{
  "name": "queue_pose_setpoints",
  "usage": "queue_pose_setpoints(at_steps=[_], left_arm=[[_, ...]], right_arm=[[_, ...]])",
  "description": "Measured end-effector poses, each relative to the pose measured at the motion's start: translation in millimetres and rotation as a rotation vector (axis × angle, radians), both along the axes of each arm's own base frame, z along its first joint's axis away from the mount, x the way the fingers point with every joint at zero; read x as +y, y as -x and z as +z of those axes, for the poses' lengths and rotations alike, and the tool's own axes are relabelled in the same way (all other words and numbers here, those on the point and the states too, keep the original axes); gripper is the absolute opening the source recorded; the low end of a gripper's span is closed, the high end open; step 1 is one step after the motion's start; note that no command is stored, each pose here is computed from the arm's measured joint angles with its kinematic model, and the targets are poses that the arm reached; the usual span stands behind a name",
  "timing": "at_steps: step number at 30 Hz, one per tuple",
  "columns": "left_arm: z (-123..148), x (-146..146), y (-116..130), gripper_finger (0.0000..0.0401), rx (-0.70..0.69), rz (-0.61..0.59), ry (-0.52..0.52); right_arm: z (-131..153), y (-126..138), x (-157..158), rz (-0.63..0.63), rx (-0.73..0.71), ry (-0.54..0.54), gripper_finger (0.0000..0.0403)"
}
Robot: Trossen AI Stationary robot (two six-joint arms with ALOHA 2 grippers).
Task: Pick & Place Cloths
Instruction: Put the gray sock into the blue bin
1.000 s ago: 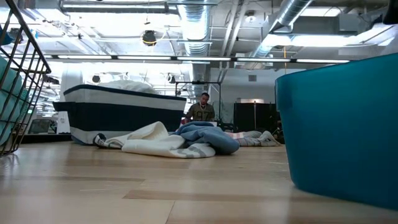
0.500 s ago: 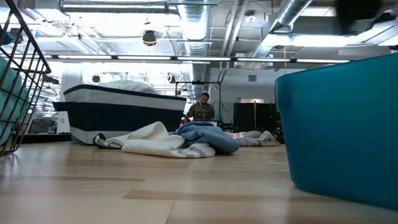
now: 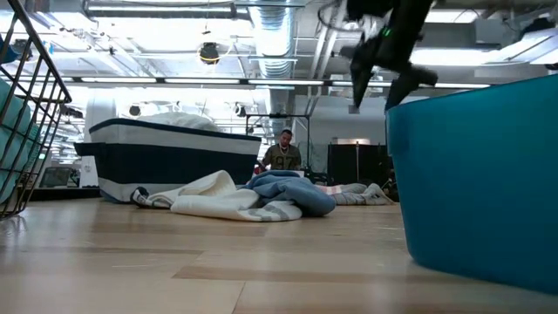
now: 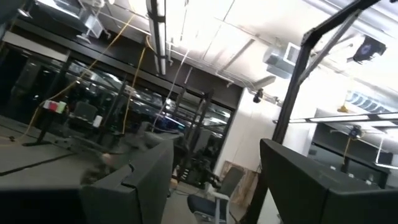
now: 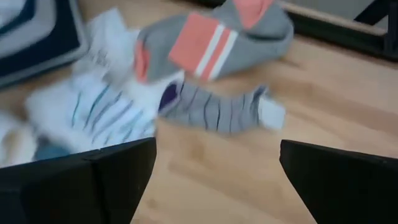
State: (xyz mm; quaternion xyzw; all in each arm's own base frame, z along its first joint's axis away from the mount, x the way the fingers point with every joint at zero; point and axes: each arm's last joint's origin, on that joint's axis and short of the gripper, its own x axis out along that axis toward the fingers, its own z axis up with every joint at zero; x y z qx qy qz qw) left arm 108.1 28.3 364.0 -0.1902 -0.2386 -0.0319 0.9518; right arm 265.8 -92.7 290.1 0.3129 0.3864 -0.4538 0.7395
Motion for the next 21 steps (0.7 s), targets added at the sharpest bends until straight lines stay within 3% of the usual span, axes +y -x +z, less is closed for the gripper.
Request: queue_pose_setpoints(at_steps=[11,21], left_arm=[[-0.2,-0.2,-0.1,0.0225,0.003,-0.008,-0.006],[0.2,1.7,0.2,0.0225,-0.006,0.071,-0.007]], right_arm=[[-41.3,-21.3,-79.5,-0.11,-0.036,0.043,0.0334],[-92.2,-19.2,-136.3,-0.14,-0.04,-0.079,0.0333]])
